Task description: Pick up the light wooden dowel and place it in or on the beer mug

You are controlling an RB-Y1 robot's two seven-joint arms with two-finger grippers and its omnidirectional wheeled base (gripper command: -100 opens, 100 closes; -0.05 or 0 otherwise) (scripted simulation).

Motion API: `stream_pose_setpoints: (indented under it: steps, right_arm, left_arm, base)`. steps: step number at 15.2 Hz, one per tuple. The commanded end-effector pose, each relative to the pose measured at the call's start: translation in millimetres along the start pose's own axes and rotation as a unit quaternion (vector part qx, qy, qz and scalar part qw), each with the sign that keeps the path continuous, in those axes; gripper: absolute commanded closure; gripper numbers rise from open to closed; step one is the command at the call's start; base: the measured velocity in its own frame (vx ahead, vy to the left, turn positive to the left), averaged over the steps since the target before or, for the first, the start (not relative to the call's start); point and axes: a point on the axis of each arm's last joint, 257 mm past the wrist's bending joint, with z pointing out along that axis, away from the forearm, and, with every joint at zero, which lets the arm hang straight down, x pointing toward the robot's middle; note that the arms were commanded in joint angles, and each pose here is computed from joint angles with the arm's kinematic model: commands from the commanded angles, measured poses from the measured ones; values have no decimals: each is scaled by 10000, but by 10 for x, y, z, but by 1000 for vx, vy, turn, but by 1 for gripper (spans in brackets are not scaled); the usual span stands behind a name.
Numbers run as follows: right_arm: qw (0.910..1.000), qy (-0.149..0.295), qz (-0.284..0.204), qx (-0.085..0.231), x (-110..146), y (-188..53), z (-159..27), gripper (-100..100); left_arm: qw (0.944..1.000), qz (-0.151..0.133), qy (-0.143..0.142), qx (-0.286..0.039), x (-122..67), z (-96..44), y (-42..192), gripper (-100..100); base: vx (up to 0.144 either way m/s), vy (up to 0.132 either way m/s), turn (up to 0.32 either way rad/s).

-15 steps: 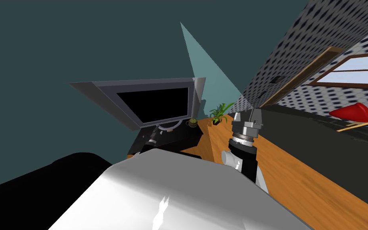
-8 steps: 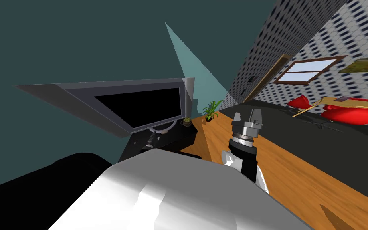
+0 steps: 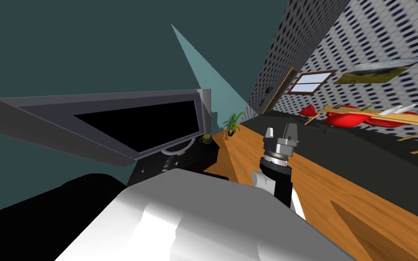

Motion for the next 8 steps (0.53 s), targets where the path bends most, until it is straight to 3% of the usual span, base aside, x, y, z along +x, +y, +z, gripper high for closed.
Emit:
stream_pose_setpoints:
  steps: [1, 2, 3, 5, 8]
  right_arm:
    - [10000, 0, 0, 0, 0, 0, 0, 0]
    - [10000, 0, 0, 0, 0, 0, 0, 0]
    - [10000, 0, 0, 0, 0, 0, 0, 0]
    - [10000, 0, 0, 0, 0, 0, 0, 0]
    - [10000, 0, 0, 0, 0, 0, 0, 0]
  left_arm:
    - [9996, -119, -172, -204, -190, -50, 179, -100]
    - [9996, -119, -175, -207, -193, -51, 182, -100]
    - [9980, -263, -380, -421, -397, -138, 353, -100]
    - [9977, -279, -410, -457, -425, -151, 390, -100]
    - [9907, -579, -872, -873, -842, -386, 741, -100]
  base:
    - [18, -19, -359]
    - [15, -14, -223]
    - [12, -8, -231]
    - [12, -2, -272]
    - [31, -8, -337]
